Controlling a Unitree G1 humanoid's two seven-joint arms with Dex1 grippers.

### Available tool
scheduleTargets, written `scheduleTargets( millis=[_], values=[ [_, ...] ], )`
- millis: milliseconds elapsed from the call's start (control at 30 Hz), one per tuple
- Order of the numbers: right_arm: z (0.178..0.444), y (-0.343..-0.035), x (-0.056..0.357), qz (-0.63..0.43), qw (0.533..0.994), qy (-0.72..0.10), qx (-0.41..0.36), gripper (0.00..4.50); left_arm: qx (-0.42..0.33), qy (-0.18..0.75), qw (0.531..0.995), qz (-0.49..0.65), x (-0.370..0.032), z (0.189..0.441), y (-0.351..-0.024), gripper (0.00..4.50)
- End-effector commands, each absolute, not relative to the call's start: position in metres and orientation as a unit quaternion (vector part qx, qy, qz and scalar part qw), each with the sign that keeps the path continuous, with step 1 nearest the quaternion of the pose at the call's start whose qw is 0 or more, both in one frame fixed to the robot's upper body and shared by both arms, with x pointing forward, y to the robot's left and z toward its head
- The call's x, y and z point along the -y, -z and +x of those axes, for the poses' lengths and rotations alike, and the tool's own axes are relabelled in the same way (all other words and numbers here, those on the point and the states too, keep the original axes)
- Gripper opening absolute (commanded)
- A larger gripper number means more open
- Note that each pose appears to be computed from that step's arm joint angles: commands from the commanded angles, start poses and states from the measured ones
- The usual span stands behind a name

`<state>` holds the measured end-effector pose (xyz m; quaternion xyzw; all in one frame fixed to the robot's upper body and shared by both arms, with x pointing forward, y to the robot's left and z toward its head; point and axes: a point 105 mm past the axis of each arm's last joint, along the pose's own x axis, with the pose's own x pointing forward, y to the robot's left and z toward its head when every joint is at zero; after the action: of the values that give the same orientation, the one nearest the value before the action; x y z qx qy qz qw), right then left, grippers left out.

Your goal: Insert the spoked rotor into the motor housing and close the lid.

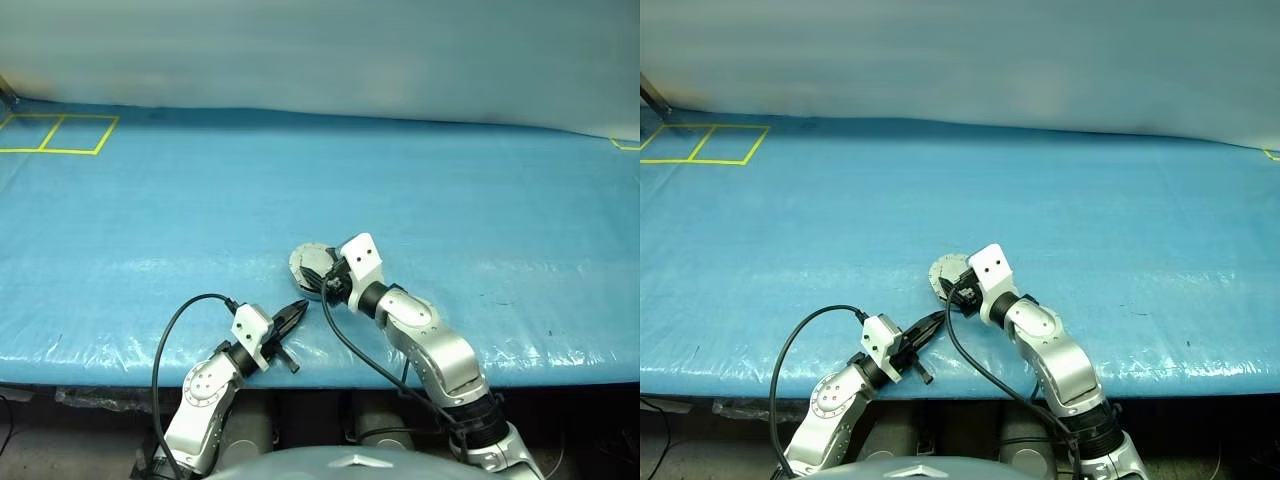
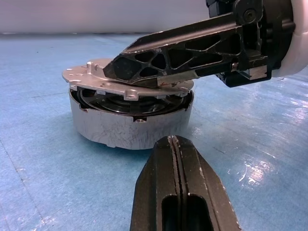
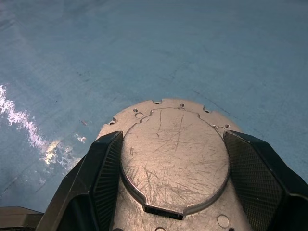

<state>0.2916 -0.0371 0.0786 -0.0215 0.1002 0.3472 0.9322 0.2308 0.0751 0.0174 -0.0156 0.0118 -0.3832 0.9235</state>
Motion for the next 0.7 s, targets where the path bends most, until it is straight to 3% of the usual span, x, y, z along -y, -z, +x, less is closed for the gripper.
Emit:
scheduleTargets(
  millis=[33,233,700],
  values=[
    [0.289,-0.101,0.030,-0.018,0.932,-0.358,-0.057,2.99,-0.046,0.369,0.928,-0.018,-0.083,0.226,-0.003,0.00],
    [0.291,-0.111,0.022,-0.029,0.935,-0.349,-0.048,2.99,-0.047,0.372,0.927,-0.018,-0.082,0.225,-0.005,0.00],
    [0.293,-0.080,0.028,-0.043,0.909,-0.398,-0.114,2.99,-0.050,0.366,0.929,-0.019,-0.081,0.225,-0.009,0.00]
  ],
)
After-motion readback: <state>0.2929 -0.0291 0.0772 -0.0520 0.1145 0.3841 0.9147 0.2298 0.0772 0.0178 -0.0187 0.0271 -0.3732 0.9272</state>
